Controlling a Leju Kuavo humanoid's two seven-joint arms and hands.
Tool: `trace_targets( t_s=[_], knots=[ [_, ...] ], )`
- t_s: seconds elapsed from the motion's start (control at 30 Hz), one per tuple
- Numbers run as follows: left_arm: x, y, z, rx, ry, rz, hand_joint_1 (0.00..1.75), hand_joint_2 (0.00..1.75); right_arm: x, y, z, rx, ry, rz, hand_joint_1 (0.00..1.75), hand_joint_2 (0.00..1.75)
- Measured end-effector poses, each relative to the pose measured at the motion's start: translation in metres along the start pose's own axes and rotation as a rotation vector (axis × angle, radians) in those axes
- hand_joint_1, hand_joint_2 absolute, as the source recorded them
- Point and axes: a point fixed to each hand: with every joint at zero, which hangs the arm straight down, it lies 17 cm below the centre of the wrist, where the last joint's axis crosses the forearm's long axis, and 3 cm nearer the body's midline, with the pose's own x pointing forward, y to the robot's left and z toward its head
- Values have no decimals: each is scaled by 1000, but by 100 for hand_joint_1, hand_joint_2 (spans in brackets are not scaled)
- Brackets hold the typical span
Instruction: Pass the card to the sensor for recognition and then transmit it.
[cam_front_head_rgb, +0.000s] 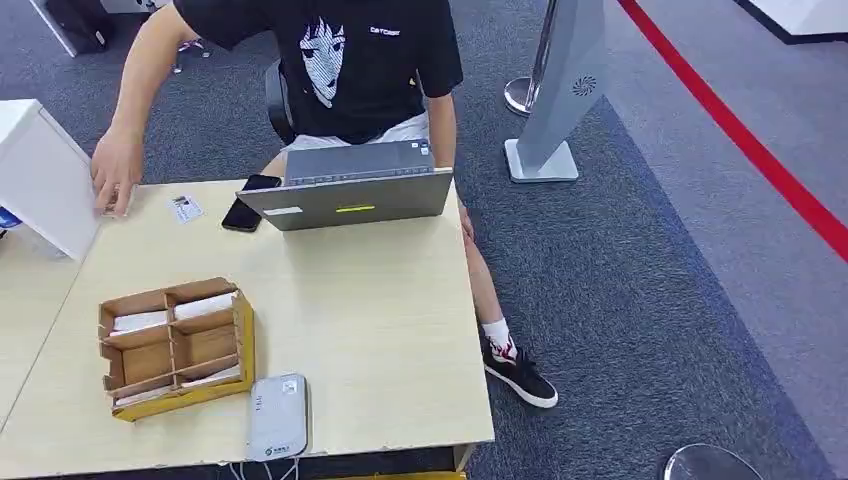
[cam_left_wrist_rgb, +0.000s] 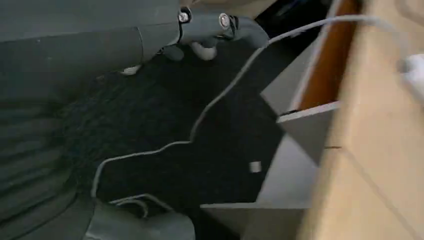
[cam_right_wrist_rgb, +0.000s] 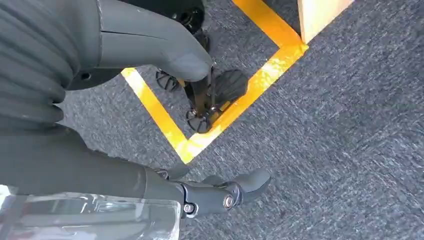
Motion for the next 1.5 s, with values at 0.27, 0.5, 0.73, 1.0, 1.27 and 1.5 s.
trace_targets(
  t_s=[0.27,0.5,0.73,1.0,1.27,1.5],
  knots=[
    [-159,-5,94,68,662,14,0,175,-23,18,6,89,88,155,0,175],
    [-210,-20,162,17,984,-115,175,175,-38,29,12,156,139,269,175,175],
    [-238,-49,248,-154,1200,-330,175,175,-69,64,34,319,168,412,175,175],
    [-242,-58,265,-367,1212,-534,0,175,-82,60,37,338,169,637,0,175],
    [-242,-59,263,-424,1202,-564,0,175,-81,48,32,335,167,711,0,175],
    [-241,-46,258,-459,1183,-602,0,175,-81,31,28,321,165,699,0,175]
  ],
)
